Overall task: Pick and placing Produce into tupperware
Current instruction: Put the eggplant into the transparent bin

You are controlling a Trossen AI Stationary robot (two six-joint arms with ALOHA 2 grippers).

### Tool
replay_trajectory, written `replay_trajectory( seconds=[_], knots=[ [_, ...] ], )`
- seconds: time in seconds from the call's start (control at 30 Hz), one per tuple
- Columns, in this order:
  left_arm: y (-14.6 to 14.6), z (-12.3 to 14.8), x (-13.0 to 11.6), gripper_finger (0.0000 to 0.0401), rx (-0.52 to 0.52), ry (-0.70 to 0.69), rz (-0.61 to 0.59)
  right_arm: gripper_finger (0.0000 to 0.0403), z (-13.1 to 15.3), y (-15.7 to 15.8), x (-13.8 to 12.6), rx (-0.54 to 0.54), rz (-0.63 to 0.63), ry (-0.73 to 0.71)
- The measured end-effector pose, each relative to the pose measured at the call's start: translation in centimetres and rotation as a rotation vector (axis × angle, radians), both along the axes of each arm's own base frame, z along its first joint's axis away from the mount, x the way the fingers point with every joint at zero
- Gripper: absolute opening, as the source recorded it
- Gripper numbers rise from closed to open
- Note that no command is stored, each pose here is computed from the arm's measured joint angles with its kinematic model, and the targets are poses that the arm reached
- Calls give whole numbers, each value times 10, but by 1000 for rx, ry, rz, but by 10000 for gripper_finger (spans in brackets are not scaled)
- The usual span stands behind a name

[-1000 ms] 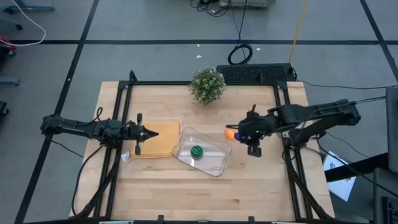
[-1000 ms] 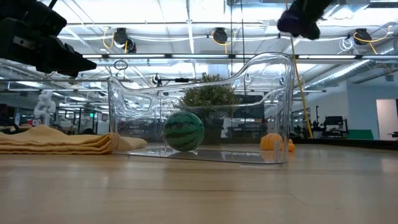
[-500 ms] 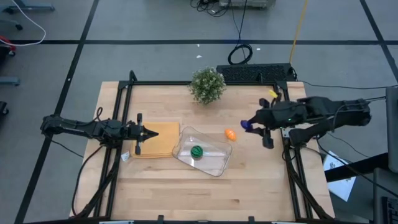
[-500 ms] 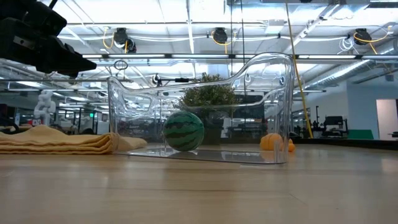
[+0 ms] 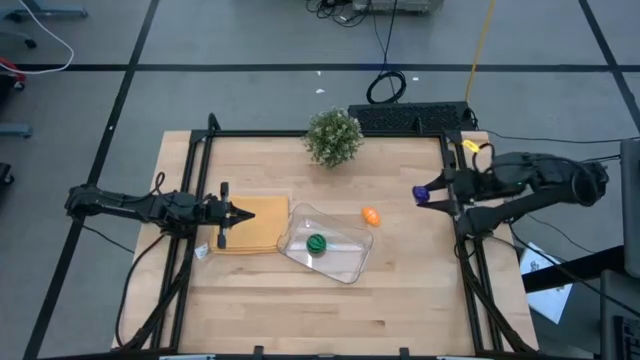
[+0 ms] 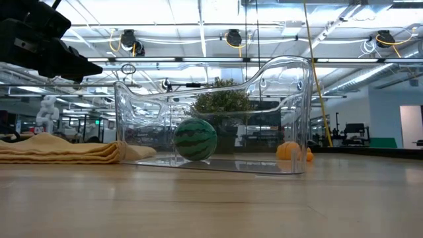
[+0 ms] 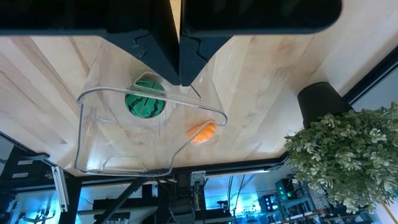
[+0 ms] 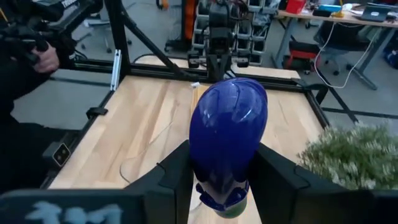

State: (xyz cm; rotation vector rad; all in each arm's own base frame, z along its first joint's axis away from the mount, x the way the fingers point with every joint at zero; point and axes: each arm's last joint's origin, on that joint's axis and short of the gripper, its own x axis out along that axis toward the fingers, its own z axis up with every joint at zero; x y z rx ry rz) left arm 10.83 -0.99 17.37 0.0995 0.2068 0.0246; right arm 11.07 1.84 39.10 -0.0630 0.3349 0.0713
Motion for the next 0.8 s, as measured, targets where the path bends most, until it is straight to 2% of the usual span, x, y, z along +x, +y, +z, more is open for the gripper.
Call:
replay_trajectory(
  seconds=[0.3,0.4,0.5,0.6,0.8],
  knots=[
    [0,0,0,3,-1,-1,0,123,-34,-7,-36,47,-21,-48],
    [0,0,0,3,-1,-1,0,123,-50,-11,-45,38,-69,-57],
    [0,0,0,3,-2,-1,1,123,-65,-13,-49,34,-117,-95],
    [0,0,0,3,-2,-1,1,123,-80,-13,-50,48,-117,-151],
    [0,0,0,3,-2,3,1,123,-110,-13,-52,64,-114,-165]
  ],
)
